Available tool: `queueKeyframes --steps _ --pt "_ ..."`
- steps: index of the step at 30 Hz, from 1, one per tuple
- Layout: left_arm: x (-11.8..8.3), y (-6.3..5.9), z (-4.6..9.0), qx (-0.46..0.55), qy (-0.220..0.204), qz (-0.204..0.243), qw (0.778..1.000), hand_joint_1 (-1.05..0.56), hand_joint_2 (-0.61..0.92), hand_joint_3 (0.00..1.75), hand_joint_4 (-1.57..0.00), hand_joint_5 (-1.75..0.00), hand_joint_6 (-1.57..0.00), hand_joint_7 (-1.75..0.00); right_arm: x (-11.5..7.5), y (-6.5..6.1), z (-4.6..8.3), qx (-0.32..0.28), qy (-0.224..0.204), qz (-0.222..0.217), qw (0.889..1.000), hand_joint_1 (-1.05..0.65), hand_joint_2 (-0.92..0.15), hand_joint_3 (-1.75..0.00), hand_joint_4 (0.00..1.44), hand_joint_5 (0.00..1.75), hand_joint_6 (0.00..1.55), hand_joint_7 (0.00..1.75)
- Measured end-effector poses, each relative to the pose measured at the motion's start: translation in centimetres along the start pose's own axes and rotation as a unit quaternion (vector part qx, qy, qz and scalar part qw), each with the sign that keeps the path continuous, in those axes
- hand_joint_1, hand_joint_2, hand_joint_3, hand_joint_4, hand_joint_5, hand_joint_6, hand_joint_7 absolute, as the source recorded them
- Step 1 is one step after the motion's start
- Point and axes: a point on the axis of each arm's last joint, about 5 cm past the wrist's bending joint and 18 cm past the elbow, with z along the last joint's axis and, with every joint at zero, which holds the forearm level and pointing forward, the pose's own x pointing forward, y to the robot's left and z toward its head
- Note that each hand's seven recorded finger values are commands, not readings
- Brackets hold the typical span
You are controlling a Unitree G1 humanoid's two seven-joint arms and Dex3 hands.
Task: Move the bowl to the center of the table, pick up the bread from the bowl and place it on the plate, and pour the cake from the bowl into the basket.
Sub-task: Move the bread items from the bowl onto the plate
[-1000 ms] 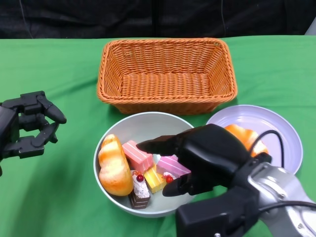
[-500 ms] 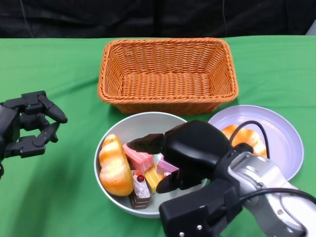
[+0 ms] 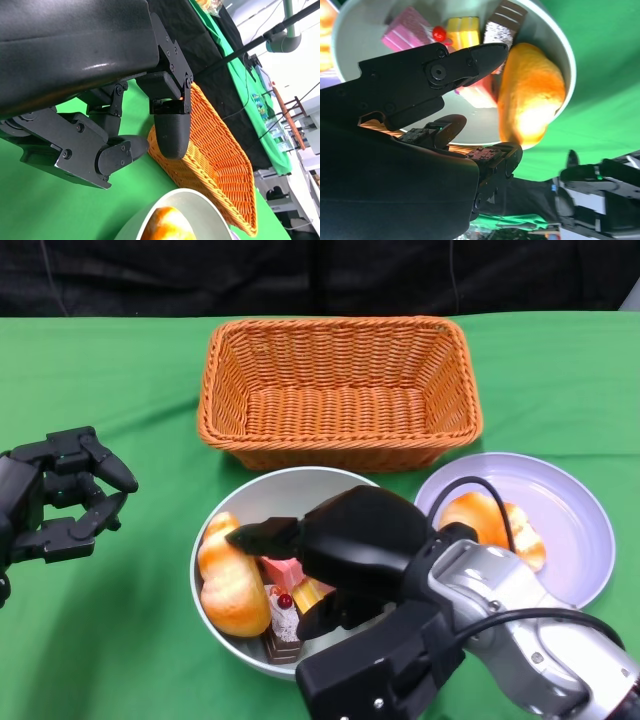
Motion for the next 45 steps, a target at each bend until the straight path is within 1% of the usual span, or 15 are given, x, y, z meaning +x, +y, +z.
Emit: queueKeyframes --steps 6,9,15,16,19,21,23,24,25,28,32,37,42,44,45 --pt "0.0 0.0 0.0 0.0 0.001 0.0 1.0 -0.13 0.83 0.5 -0.79 -1.6 -0.72 -1.24 0.4 0.3 0.4 0.001 -0.015 -0.006 1.0 -0.67 -0.92 -0.03 0.68 0.05 0.3 0.01" --pt "0.0 0.0 -0.1 -0.007 0.007 0.002 1.0 -0.09 0.85 0.48 -0.71 -1.71 -0.7 -1.25 0.7 0.4 0.5 -0.003 -0.02 -0.006 1.0 -0.68 -0.92 -0.03 0.76 0.09 0.31 0.01" --pt "0.0 0.0 -0.2 -0.024 0.018 0.007 1.0 -0.08 0.86 0.46 -0.68 -1.74 -0.7 -1.25 1.2 0.3 0.6 -0.013 -0.025 -0.005 1.0 -0.69 -0.92 -0.04 0.78 0.1 0.31 0.01" --pt "0.0 0.0 -0.2 -0.024 0.018 0.008 1.0 -0.08 0.86 0.47 -0.68 -1.73 -0.7 -1.26 1.2 0.2 0.6 -0.013 -0.026 -0.006 1.0 -0.68 -0.92 -0.04 0.79 0.11 0.31 0.01" --pt "0.0 0.0 -0.3 -0.04 0.012 0.001 0.999 -0.06 0.78 0.64 -0.67 -1.64 -0.68 -1.31 2.3 0.8 0.7 -0.024 -0.039 0.008 0.999 -0.67 -0.92 -0.05 0.82 0.14 0.33 0.01" --pt "0.1 -0.2 -0.4 -0.045 0.013 -0.007 0.999 -0.08 0.76 0.65 -0.67 -1.62 -0.68 -1.31 3.1 1.2 1.0 -0.033 -0.047 0.019 0.998 -0.66 -0.92 -0.06 0.83 0.15 0.34 0.02" --pt "0.1 -0.2 -0.4 -0.043 0.015 -0.008 0.999 -0.07 0.76 0.66 -0.68 -1.62 -0.69 -1.31 3.5 1.2 1.2 -0.039 -0.053 0.021 0.998 -0.66 -0.92 -0.06 0.6 0.73 0.36 0.0" --pt "0.1 -0.2 -0.4 -0.041 0.015 -0.008 0.999 -0.07 0.77 0.67 -0.68 -1.62 -0.69 -1.31 3.6 1.3 1.1 -0.04 -0.053 0.022 0.998 -0.66 -0.92 -0.06 0.53 0.89 0.36 0.0" --pt "0.1 -0.2 -0.4 -0.04 0.014 -0.006 0.999 -0.07 0.77 0.67 -0.68 -1.61 -0.69 -1.31 3.6 1.4 1.1 -0.041 -0.052 0.023 0.998 -0.66 -0.92 -0.06 0.48 0.98 0.37 0.0" --pt "0.1 -0.2 -0.4 -0.037 0.013 -0.001 0.999 -0.04 0.74 0.72 -0.71 -1.6 -0.7 -1.32 3.7 1.6 1.0 -0.044 -0.053 0.02 0.997 -0.67 -0.92 -0.03 0.41 1.16 0.38 0.0" --pt "0.0 -0.2 -0.4 -0.028 0.014 -0.001 1.0 -0.04 0.7 0.79 -0.72 -1.56 -0.72 -1.3 3.8 1.9 1.0 -0.053 -0.052 0.024 0.997 -0.68 -0.92 -0.03 0.4 1.14 0.37 0.0" --pt "0.0 -0.1 -0.3 -0.009 0.02 0.01 1.0 0.0 0.69 0.82 -0.71 -1.54 -0.73 -1.29 4.0 1.8 1.1 -0.067 -0.041 0.047 0.996 -0.73 -0.92 -0.08 0.39 1.12 0.35 0.01" --pt "0.0 0.0 -0.2 0.004 0.019 0.011 1.0 0.01 0.68 0.83 -0.7 -1.55 -0.73 -1.29 4.1 1.7 1.5 -0.076 -0.038 0.053 0.995 -0.74 -0.92 -0.08 0.4 1.11 0.36 0.01" --pt "0.0 0.1 -0.2 0.005 0.018 0.011 1.0 -0.02 0.68 0.81 -0.68 -1.56 -0.72 -1.28 4.0 1.5 1.6 -0.081 -0.033 0.06 0.994 -0.73 -0.92 -0.1 0.44 0.95 0.41 0.01" --pt "0.0 0.1 -0.2 0.006 0.018 0.011 1.0 -0.03 0.68 0.8 -0.68 -1.56 -0.72 -1.27 4.0 1.3 1.6 -0.084 -0.027 0.064 0.994 -0.72 -0.92 -0.1 0.45 0.93 0.43 0.02"
